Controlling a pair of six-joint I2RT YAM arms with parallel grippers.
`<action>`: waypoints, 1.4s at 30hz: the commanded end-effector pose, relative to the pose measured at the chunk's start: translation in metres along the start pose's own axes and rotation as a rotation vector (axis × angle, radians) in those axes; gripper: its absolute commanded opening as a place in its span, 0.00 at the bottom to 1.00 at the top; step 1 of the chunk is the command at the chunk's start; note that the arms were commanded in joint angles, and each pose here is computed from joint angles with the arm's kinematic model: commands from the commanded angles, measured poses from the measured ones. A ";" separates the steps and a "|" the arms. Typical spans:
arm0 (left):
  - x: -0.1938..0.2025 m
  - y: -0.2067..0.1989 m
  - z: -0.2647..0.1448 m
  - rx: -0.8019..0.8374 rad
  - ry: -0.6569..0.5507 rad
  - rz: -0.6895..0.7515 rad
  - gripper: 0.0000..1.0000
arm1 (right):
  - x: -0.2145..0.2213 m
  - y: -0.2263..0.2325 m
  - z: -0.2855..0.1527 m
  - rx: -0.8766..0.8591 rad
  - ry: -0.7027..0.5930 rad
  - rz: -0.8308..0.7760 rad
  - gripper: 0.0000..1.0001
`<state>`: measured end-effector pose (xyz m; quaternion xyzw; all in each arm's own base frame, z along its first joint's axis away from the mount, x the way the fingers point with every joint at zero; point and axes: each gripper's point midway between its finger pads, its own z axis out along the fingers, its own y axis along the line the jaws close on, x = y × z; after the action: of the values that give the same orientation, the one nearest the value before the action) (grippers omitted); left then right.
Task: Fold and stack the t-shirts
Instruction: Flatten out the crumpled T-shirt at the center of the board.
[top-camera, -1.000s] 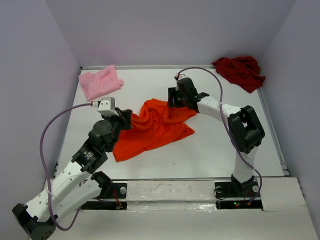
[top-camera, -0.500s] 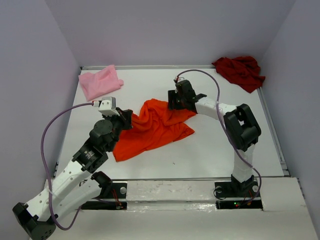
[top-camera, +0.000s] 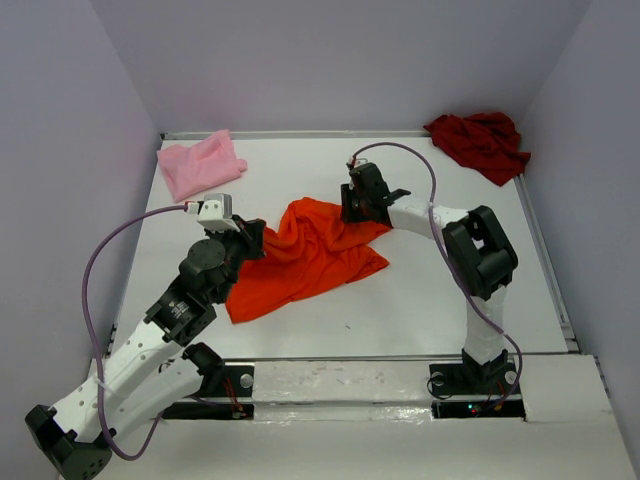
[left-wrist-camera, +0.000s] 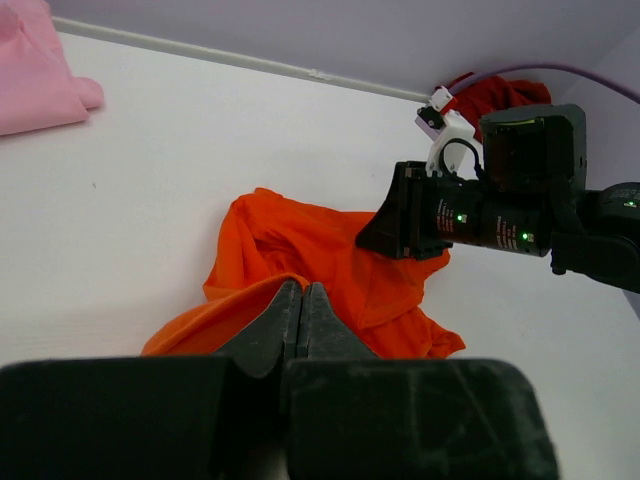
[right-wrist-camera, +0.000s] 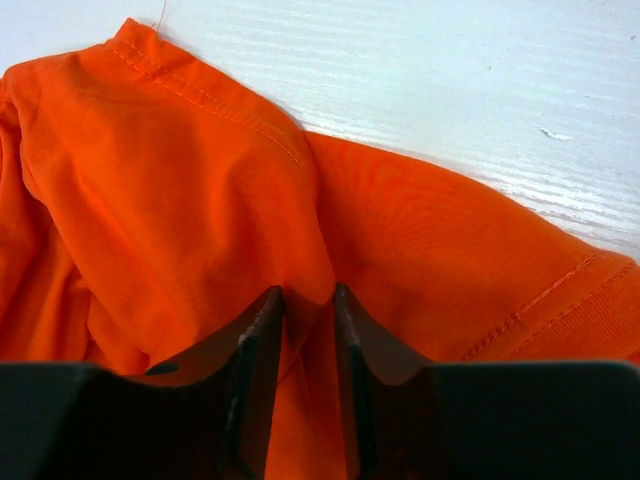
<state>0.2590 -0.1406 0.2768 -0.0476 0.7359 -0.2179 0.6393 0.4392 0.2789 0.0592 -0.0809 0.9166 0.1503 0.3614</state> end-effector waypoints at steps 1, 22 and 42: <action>-0.012 -0.005 0.000 0.022 -0.048 -0.015 0.00 | -0.020 0.003 0.002 -0.008 -0.052 0.002 0.28; -0.035 0.000 -0.010 -0.001 -0.121 -0.038 0.00 | -0.080 -0.017 -0.202 0.031 -0.416 -0.016 0.00; -0.199 -0.022 -0.141 0.211 -0.480 -0.034 0.00 | -0.078 -0.022 -0.423 -0.122 -0.756 0.010 0.00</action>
<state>0.1853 -0.0713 0.4307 -0.0608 0.5947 -0.2641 0.7569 0.2557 0.1364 0.3721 -0.0369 0.7340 0.2188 0.6420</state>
